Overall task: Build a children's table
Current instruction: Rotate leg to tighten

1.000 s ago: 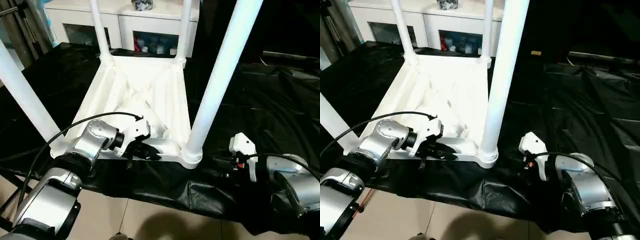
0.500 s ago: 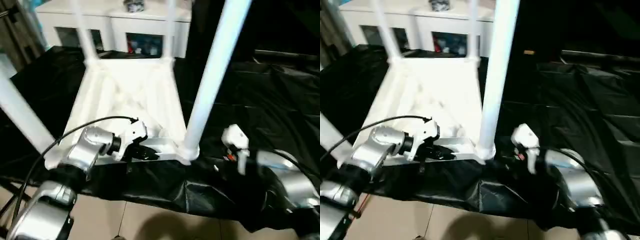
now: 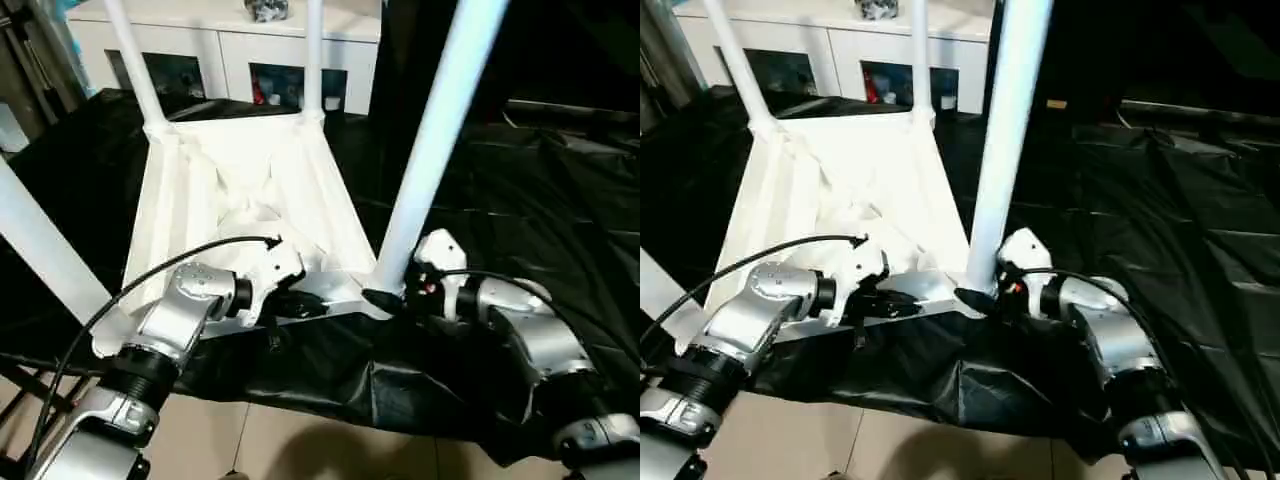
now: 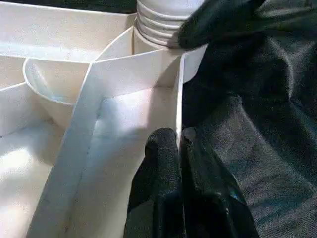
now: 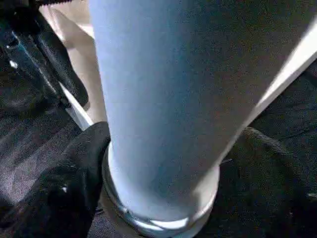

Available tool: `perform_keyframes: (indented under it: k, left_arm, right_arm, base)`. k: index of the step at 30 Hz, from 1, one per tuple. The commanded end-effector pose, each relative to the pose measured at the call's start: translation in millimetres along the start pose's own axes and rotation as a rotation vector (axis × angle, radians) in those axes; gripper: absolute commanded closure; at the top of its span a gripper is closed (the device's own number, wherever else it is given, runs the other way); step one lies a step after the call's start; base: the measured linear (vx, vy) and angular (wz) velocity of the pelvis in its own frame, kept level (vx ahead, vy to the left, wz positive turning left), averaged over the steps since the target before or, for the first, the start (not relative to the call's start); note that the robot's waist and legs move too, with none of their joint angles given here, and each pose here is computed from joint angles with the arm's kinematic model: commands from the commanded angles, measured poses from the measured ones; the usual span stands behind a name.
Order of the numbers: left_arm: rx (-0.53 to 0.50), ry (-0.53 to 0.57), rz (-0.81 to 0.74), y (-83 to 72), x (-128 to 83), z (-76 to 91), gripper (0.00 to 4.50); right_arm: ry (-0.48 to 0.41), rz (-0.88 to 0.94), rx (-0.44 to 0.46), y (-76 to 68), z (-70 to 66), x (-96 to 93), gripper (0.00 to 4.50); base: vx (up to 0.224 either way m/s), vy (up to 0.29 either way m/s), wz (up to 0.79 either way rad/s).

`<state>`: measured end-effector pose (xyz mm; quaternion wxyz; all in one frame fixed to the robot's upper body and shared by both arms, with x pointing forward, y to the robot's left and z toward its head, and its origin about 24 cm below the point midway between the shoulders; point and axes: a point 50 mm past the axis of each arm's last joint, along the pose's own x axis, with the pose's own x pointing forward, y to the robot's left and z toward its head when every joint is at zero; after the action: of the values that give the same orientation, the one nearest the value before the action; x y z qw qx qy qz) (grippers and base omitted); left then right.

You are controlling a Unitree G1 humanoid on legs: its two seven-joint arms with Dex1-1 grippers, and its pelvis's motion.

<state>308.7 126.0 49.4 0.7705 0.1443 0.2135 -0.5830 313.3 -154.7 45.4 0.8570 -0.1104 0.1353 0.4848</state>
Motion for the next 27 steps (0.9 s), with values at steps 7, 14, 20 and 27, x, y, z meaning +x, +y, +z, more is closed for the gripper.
perform_keyframes:
  k: [7, 14, 20, 27]
  left_arm:
    - [-0.058, 0.046, -0.002, 0.0, -4.6, -15.7, 4.50]
    - [-0.070, 0.058, 0.047, 4.3, -4.0, -16.6, 4.50]
    - [-0.088, 0.027, 0.190, 13.7, 13.9, -2.8, 4.50]
    - [-0.060, 0.004, 0.201, 11.3, 45.9, 20.4, 4.50]
  right_arm:
    - [0.006, -0.014, -0.011, -8.6, 1.5, 1.5, 1.40]
    - [-0.026, -0.022, 0.059, -1.0, -6.6, 10.7, 1.75]
    - [-0.041, -0.233, 0.189, 1.8, -13.2, 37.5, 1.77]
    - [-0.106, -0.267, 0.185, 21.0, 10.5, 81.2, 1.78]
  base:
    - [0.000, 0.000, 0.00]
    - [0.000, 0.000, 0.00]
    - [0.000, 0.000, 0.00]
    - [0.000, 0.000, 0.00]
